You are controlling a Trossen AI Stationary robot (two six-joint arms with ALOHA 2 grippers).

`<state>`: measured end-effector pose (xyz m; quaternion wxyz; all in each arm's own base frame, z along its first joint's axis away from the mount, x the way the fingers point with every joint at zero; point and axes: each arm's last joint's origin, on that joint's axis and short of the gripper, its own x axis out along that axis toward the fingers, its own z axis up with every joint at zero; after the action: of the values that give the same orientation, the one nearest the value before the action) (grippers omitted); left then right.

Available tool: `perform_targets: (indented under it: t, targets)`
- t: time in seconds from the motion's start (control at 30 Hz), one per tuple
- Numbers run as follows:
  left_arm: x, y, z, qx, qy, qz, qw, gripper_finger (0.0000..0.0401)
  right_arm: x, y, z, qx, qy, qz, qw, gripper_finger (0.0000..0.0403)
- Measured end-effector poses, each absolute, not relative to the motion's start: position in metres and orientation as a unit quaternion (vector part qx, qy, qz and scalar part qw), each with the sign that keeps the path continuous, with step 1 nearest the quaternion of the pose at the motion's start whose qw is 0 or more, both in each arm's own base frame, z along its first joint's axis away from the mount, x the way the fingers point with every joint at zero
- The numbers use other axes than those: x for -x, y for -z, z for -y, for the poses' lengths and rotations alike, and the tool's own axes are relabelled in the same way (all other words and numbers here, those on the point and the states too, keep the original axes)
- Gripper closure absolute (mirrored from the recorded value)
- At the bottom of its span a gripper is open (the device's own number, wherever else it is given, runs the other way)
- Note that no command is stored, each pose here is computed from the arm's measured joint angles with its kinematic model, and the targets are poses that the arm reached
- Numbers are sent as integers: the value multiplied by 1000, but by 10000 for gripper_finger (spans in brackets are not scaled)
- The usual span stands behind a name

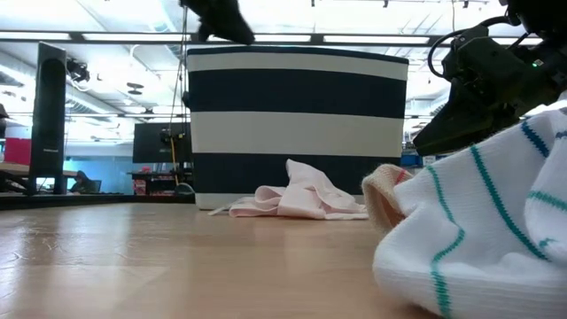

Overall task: Sort clothes
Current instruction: Put the light pink underwear into the blue bin

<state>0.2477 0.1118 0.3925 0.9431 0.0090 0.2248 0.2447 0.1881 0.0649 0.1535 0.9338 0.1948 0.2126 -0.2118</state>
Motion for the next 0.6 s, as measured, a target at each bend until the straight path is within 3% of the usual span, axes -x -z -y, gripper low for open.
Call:
perform_targets:
  t: [0.3,0.6]
  targets:
    - [-190,-380,-74,29,-212,-359,909,291,-188,-153,-65,-202,213,-211,932,252]
    - [-133,-341,-33,60,-171,-284,941,290,-188,-154,-65,-215,216,-208,929,252]
